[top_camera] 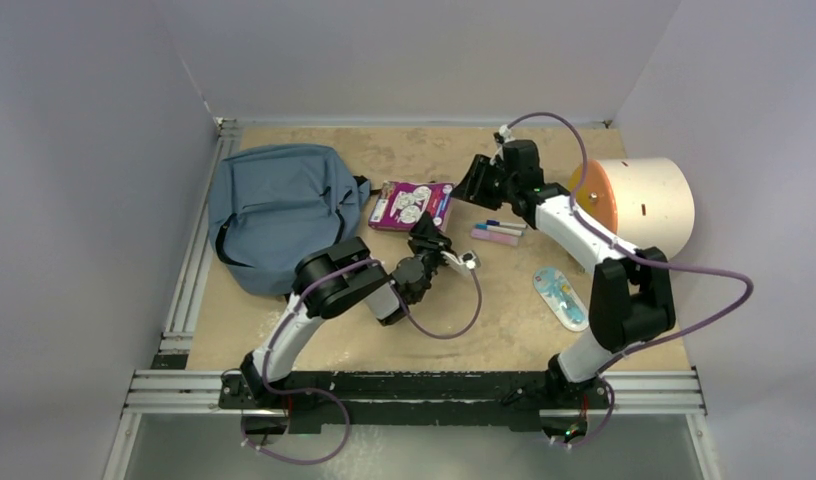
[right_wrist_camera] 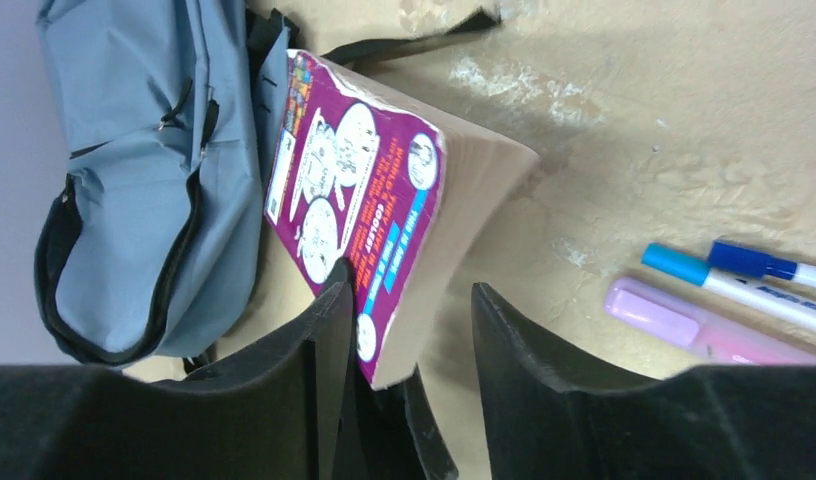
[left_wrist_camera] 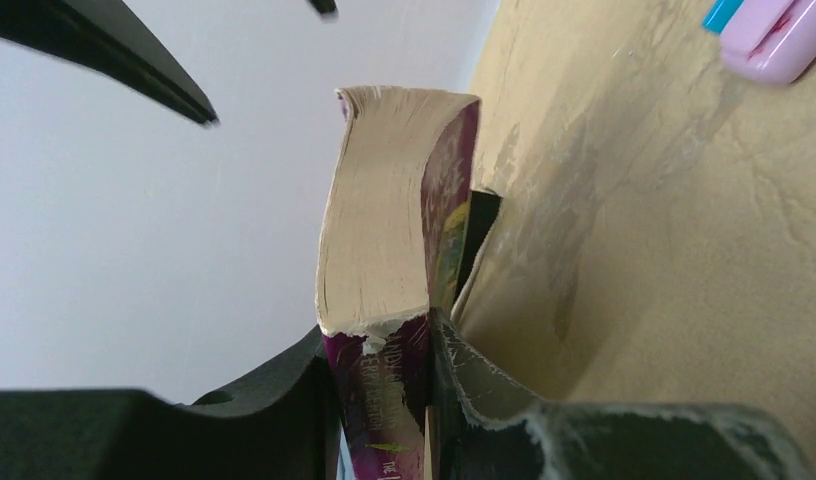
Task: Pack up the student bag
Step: Pick up the book from the center of the board.
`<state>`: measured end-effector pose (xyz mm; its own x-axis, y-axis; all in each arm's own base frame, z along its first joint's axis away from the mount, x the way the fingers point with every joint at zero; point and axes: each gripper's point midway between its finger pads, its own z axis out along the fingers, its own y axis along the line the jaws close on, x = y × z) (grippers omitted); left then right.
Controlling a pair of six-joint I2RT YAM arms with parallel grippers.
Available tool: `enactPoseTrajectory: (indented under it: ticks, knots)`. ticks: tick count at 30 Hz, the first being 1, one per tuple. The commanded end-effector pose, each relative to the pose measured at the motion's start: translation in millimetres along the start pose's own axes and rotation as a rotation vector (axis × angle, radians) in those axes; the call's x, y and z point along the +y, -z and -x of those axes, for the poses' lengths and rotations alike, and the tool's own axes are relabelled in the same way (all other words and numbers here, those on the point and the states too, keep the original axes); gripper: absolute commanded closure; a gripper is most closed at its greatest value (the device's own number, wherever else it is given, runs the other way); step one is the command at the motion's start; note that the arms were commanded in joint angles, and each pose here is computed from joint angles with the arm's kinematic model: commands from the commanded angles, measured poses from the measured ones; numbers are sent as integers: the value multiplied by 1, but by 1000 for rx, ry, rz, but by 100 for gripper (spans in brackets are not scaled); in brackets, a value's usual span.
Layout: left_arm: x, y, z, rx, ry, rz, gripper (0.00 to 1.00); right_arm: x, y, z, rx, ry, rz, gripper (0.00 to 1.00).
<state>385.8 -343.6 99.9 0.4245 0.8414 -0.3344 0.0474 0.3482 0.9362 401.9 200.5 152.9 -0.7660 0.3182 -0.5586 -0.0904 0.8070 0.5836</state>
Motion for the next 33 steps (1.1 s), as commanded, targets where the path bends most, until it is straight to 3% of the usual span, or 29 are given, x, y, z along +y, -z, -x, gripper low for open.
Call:
enactPoseTrajectory:
  ticks: [1, 5, 9, 11, 17, 22, 27, 33]
  knots:
    - [60, 4, 3, -17, 167, 234, 100, 5, 24, 22, -115, 19, -26, 47]
    - [68, 8, 7, -31, 202, 241, 100, 4, 37, 29, -169, 23, -35, 44]
    - [86, 14, 22, -71, 272, 212, 100, 6, 64, 50, -308, 41, -58, 39]
    - [88, 15, 33, -94, 331, 127, 100, 14, 82, 66, -395, 55, -46, 39]
    - [95, 21, 71, -101, 687, -187, 100, 44, 145, 89, -610, 160, 44, 39]
    - [108, 35, 99, -151, 815, -429, 100, 62, 198, 90, -719, 267, 95, 39]
    - [147, 49, 109, -223, 1022, -656, 100, 72, 237, 86, -767, 381, 89, 39]
    - [171, 70, 119, -345, 932, -831, 100, 97, 266, 73, -785, 577, 183, 36]
